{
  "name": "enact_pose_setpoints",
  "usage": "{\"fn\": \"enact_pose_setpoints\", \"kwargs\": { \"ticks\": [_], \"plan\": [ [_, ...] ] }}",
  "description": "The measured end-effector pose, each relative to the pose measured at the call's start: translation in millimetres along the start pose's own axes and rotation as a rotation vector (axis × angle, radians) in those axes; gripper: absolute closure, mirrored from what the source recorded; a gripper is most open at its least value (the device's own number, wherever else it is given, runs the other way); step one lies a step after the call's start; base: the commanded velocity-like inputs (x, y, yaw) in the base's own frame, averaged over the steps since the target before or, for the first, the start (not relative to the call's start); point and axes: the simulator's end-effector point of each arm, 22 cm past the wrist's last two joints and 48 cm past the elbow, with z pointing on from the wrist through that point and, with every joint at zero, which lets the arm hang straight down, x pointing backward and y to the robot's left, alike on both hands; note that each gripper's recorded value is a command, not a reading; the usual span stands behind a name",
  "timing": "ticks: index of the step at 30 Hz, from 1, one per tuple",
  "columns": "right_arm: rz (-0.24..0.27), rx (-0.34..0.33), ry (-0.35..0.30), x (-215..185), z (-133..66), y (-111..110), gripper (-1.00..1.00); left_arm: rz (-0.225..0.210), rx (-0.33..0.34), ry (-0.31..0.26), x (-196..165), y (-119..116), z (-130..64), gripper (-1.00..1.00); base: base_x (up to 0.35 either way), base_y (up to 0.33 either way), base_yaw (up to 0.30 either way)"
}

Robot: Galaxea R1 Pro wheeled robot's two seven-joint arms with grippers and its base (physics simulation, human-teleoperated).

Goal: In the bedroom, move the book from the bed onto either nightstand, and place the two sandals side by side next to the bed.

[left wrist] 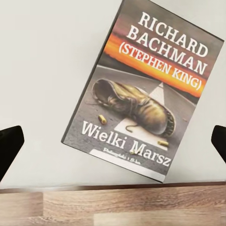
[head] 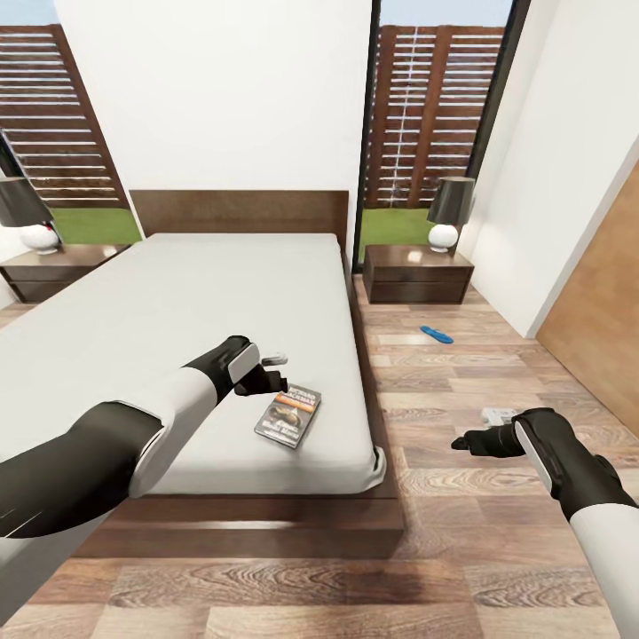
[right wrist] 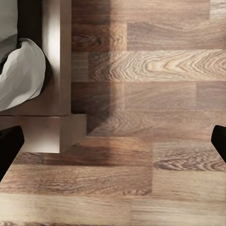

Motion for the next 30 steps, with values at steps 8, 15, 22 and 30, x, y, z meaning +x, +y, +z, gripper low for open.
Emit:
{"fn": "enact_pose_setpoints", "kwargs": {
  "ticks": [8,15,22,30],
  "plan": [
    [0.000,0.002,0.000,0.2,0.0,-0.6,-1.00,0.000,0.000,0.001,0.2,0.1,0.1,-1.00,0.000,0.000,0.000],
    [0.000,0.002,0.000,0.0,-0.1,-0.5,-1.00,0.000,0.000,0.001,0.5,0.2,0.2,-1.00,0.004,0.000,0.000],
    [0.000,0.001,-0.001,-0.2,-0.4,-0.2,-1.00,0.000,0.000,0.001,0.5,0.2,-0.2,-1.00,0.174,0.030,0.000],
    [-0.001,0.002,0.000,-0.2,-0.3,-0.4,-1.00,0.000,0.000,0.001,0.5,0.3,0.0,-1.00,0.204,0.017,0.000]
  ]
}}
